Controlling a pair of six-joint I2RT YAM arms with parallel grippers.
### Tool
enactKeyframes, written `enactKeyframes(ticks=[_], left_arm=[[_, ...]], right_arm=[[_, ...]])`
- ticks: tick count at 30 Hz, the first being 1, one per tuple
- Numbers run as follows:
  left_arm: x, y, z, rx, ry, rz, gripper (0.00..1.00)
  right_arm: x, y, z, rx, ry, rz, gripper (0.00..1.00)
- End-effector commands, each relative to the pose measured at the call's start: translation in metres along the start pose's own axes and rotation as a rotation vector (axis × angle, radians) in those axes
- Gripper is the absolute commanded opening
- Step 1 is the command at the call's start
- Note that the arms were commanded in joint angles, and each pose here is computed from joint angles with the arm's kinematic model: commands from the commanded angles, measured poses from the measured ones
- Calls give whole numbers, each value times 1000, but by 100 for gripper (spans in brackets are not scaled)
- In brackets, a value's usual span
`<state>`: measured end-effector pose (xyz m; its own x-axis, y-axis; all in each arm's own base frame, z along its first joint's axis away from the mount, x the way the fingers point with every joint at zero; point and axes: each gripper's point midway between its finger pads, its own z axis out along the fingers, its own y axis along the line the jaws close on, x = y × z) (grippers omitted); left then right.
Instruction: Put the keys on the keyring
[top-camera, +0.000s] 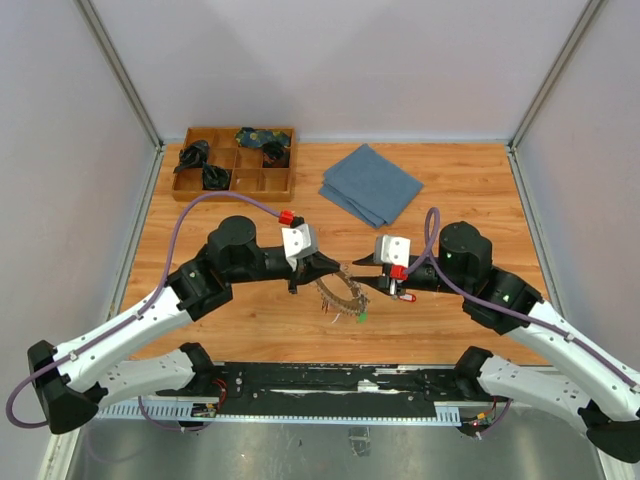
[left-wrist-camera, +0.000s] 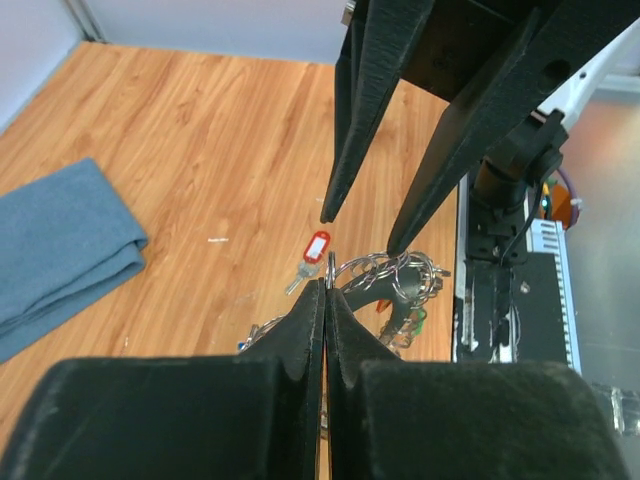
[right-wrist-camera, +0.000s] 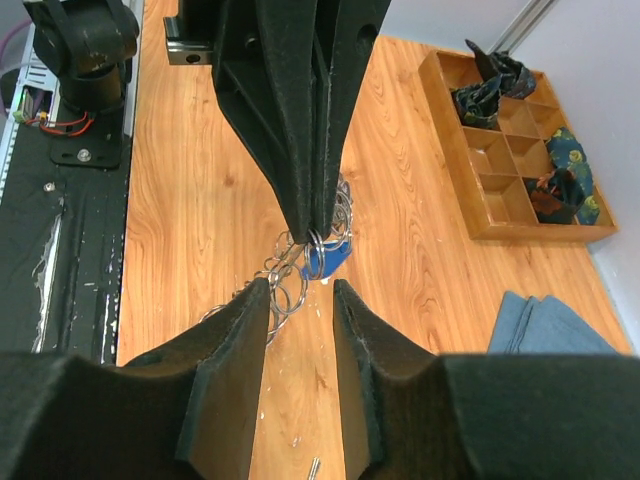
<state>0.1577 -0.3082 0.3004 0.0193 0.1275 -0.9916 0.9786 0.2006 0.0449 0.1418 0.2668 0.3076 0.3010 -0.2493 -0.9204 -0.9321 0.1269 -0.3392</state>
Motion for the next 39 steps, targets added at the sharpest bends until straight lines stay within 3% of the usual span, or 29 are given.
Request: enactKeyframes(ticks=[1,25,29,33,37,39], left_arm=[[-23,2,-2,-26,-22,102,0],[-14,-23,8,55,54,182,1],[-14,-24,9,63,57,183,1],[-16,-24,8,61,53,189,0],[-21,-20,5,24,32,187,2],[-25,-18,1,-3,4,179,11]], right_arm=[[-6,-2,-1,0,8,-39,33],[7,11,10,-83,57,-42,23],[8,20,13,-127,54,-36,17],[12,28,15,-163,66,-41,1],[8,31,13,-169,42,-47,0],[6,30,12,-152,26,-42,0]])
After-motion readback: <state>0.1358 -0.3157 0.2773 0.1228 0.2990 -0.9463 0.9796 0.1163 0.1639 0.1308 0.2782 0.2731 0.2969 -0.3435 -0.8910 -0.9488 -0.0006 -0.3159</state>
